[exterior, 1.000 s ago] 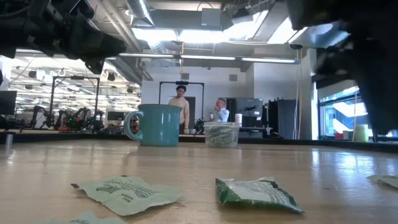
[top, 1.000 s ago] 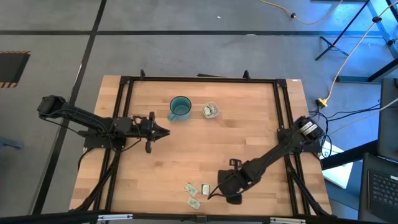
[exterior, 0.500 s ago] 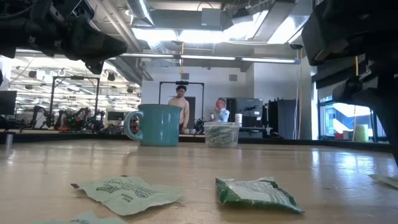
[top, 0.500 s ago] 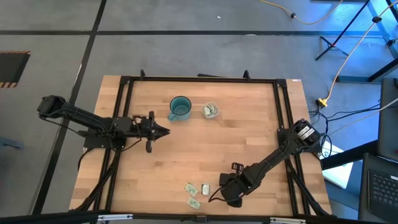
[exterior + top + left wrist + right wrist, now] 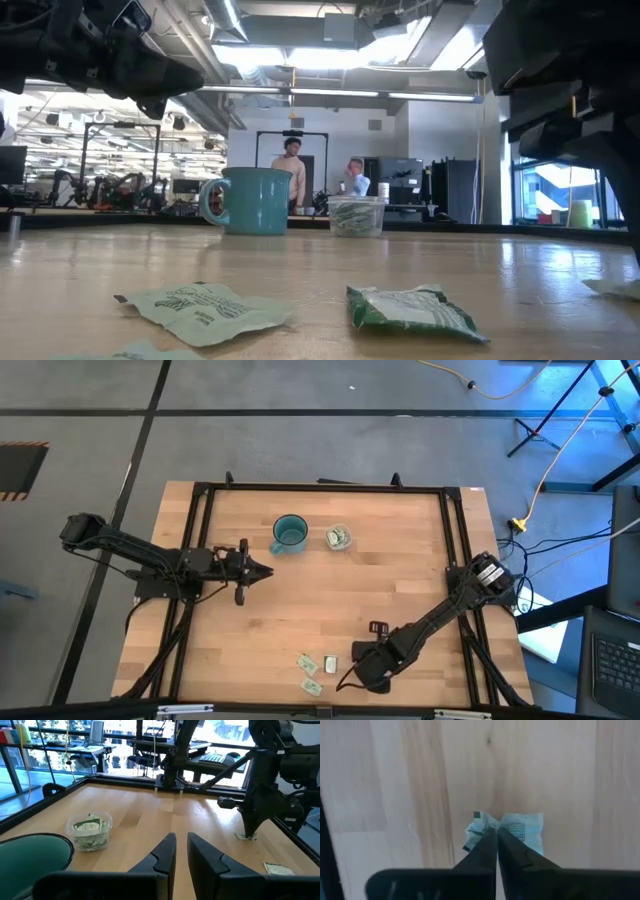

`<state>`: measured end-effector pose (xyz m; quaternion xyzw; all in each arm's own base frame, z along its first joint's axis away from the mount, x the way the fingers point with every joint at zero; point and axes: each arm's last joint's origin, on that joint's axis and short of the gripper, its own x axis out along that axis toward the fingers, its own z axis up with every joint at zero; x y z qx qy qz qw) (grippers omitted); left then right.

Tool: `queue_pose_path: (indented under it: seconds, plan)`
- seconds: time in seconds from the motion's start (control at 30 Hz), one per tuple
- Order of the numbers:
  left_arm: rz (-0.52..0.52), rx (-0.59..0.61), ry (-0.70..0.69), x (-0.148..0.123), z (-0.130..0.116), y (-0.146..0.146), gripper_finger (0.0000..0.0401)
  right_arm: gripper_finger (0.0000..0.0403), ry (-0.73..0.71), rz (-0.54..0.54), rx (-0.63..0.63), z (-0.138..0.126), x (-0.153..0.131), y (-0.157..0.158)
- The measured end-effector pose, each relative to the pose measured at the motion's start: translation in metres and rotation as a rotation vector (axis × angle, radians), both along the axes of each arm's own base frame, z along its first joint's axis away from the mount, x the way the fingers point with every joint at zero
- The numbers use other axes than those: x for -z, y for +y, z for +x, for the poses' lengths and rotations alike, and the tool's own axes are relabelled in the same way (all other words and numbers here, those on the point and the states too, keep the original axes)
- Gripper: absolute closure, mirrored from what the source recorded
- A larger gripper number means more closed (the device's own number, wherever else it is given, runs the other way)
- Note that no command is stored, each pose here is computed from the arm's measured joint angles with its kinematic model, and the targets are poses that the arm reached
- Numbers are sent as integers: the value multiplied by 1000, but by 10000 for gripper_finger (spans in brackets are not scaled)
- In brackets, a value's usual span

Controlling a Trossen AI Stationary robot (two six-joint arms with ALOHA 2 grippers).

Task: Pick and place items into bin
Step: Put the white stevia packet into the transparent bin

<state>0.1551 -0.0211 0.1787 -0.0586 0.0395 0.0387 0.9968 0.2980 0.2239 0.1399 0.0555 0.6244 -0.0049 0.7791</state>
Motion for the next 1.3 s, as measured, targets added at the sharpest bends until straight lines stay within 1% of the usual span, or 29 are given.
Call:
queue_pose_path:
  seconds: [0.07, 0.13, 0.2, 0.33, 0.4, 0.5, 0.57, 0.67, 0.8, 0.97, 1.0, 1.13, 1.3]
  plan:
    - [1, 0, 5, 0, 0, 0, 358, 394, 0, -30, -14, 3, -4, -2]
    - [1, 0, 7, 1, 0, 0, 359, 396, 18, -56, -18, 7, -15, -8]
    - [1, 0, 7, 1, 0, 0, 360, 399, 34, -87, -22, 11, -29, -16]
    - [2, 0, 8, 1, 0, 0, 363, 398, 30, -199, -52, 17, -65, -38]
    - [2, 0, 11, 1, 0, 0, 362, 398, 11, -250, -68, 19, -86, -55]
    - [3, 0, 15, 1, 0, 0, 360, 400, -55, -312, -60, 23, -114, -87]
    - [3, 0, 18, 2, 0, 0, 359, 401, -85, -344, -45, 25, -127, -111]
    - [4, 0, 20, 2, 0, 0, 360, 401, -109, -379, -10, 35, -137, -152]
    - [5, 0, 26, 2, 0, 0, 363, 401, -151, -407, 15, 52, -137, -205]
    - [7, 0, 37, 3, 0, 0, 360, 401, -245, -331, -16, 70, -122, -260]
    - [7, 0, 38, 3, 0, 0, 359, 401, -238, -329, -13, 70, -116, -270]
    - [8, 0, 43, 4, 0, 0, 359, 401, -184, -343, 0, 72, -93, -298]
    - [13, -18, 57, 5, 0, 1, 363, 401, -163, -352, 19, 79, -66, -320]
